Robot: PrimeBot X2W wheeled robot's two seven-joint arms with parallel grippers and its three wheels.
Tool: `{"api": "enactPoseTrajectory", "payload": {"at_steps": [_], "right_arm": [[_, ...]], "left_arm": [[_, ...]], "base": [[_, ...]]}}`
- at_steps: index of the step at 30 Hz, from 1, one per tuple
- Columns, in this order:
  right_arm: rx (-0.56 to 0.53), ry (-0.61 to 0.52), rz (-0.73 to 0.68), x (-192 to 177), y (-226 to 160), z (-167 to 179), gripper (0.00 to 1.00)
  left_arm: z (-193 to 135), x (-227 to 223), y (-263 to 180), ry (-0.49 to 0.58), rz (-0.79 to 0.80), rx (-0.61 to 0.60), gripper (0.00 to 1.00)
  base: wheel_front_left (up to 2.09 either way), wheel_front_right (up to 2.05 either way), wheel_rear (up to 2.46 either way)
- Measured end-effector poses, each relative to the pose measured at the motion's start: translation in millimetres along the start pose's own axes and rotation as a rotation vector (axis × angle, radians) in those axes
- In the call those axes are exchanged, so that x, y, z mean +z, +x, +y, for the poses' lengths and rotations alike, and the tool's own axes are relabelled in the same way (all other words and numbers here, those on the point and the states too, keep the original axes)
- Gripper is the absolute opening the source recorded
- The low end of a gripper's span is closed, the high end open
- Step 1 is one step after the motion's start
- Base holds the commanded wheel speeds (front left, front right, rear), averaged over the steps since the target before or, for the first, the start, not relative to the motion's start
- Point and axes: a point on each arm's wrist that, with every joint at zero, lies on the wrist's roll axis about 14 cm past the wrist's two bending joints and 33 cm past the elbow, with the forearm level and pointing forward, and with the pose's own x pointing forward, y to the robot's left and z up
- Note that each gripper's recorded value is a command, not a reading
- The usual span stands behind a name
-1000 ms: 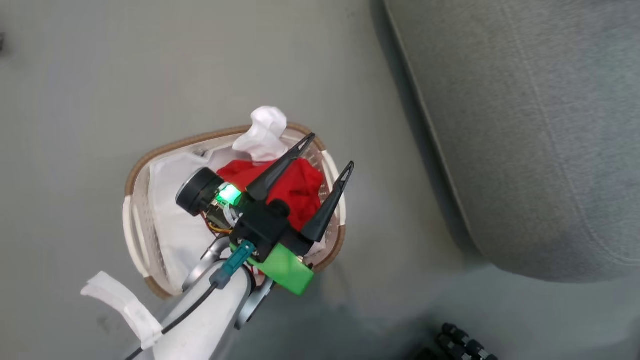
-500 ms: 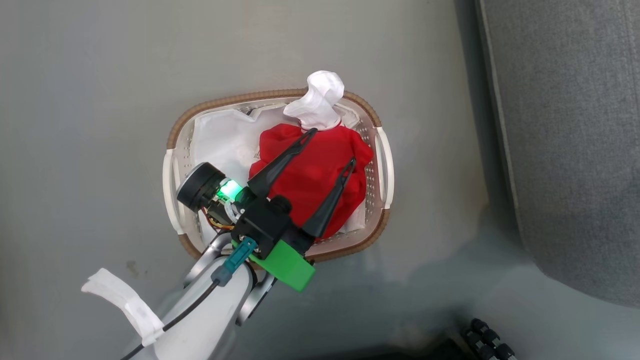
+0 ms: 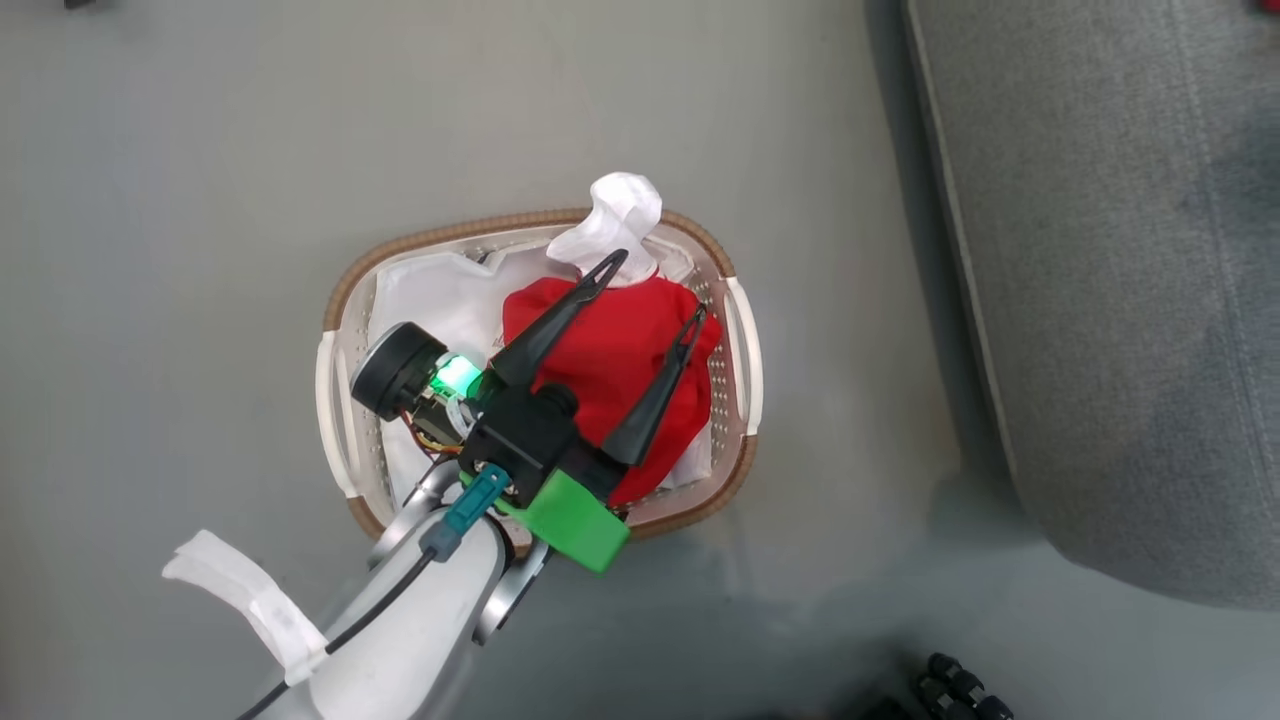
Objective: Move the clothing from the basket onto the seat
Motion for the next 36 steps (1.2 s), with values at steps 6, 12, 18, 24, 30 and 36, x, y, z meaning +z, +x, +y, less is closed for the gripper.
{"api": "enactPoseTrajectory", "payload": {"at_steps": [6, 12, 18, 24, 30, 36], "right_arm": [[0.018, 0.0, -0.063, 16.1, -27.6, 0.1, 1.0], [0.042, 0.024, -0.159, 51.4, -47.8, 4.7, 1.0], [0.094, 0.075, -0.277, 98.6, -64.3, 25.2, 1.0], [0.176, 0.195, -0.355, 129.1, -88.5, 69.4, 1.0], [0.262, 0.317, -0.406, 144.9, -121.3, 116.8, 1.0], [0.328, 0.391, -0.424, 143.6, -160.7, 154.7, 1.0]], "left_arm": [[1.9, 24.0, -1.2, 0.014, -0.042, 0.03, 1.0], [5.5, 45.8, -12.9, 0.023, -0.071, 0.093, 1.0], [17.9, 70.3, -37.1, 0.029, -0.112, 0.208, 1.0], [40.0, 88.4, -78.1, 0.031, -0.149, 0.373, 1.0], [58.9, 94.2, -131.0, 0.024, -0.17, 0.543, 1.0], [67.4, 95.7, -180.3, 0.008, -0.195, 0.684, 1.0]], "base": [[0.0, 0.0, 0.0], [0.0, 0.0, 0.0], [0.0, 0.0, 0.0], [0.0, 0.0, 0.0], [0.0, 0.0, 0.0], [0.0, 0.0, 0.0]]}}
